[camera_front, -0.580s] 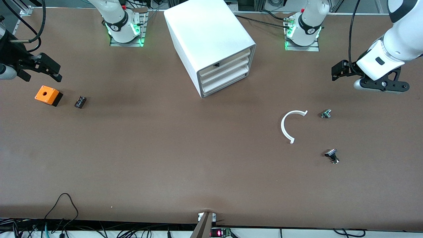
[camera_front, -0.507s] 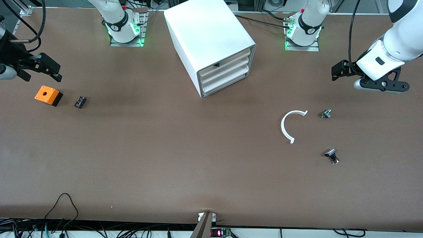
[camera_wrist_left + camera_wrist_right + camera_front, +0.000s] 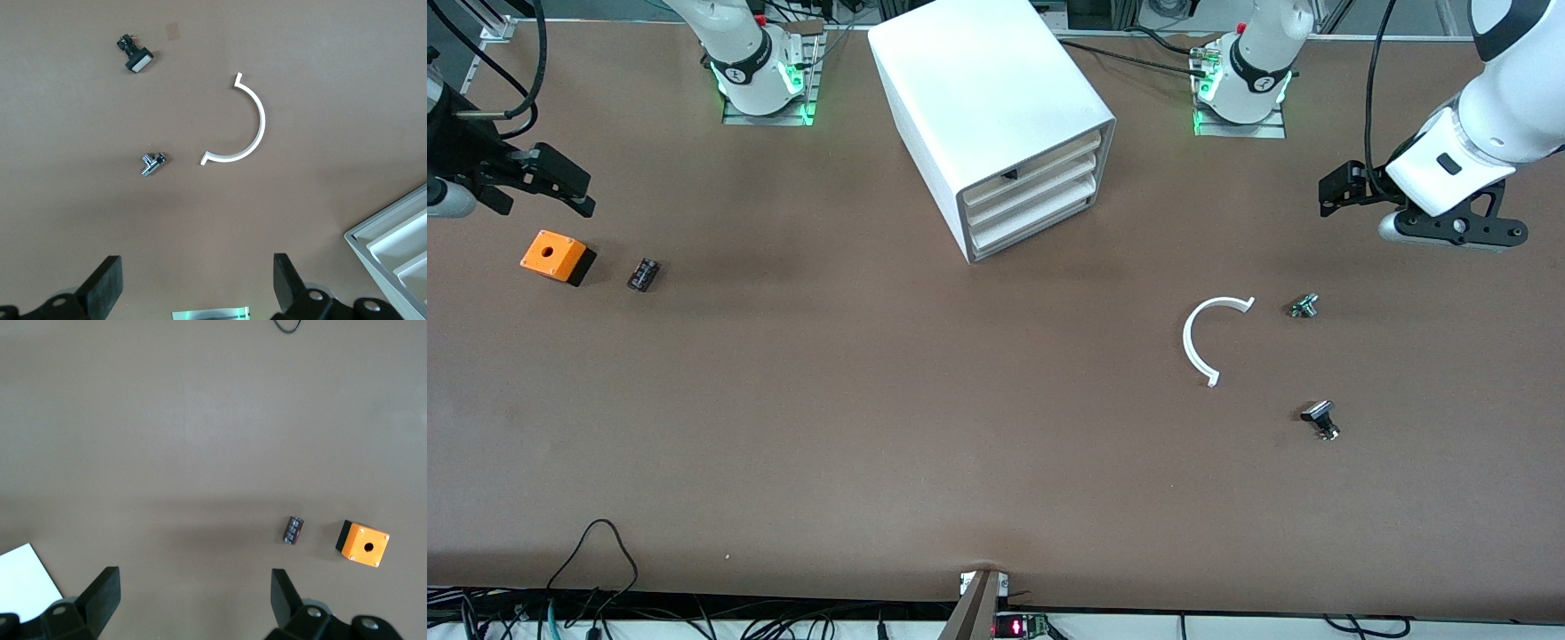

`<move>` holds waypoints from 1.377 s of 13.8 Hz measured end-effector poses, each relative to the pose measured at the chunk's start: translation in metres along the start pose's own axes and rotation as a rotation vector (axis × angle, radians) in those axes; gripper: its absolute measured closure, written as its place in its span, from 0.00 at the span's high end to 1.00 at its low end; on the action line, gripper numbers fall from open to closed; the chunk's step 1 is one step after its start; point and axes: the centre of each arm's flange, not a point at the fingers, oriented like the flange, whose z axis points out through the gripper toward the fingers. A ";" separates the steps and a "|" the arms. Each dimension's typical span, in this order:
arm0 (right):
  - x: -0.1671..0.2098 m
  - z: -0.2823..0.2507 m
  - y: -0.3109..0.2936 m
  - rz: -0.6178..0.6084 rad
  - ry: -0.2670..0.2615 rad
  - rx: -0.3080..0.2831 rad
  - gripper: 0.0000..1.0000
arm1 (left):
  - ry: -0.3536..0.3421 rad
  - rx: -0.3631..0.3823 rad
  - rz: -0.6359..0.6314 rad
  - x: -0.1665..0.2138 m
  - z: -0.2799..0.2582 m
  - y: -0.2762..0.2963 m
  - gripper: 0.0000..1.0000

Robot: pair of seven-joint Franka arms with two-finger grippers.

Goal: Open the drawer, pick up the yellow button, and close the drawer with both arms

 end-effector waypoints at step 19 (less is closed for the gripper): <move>0.005 0.066 -0.045 0.028 -0.166 0.041 1.00 | -0.482 -0.640 0.140 -0.020 0.038 0.095 1.00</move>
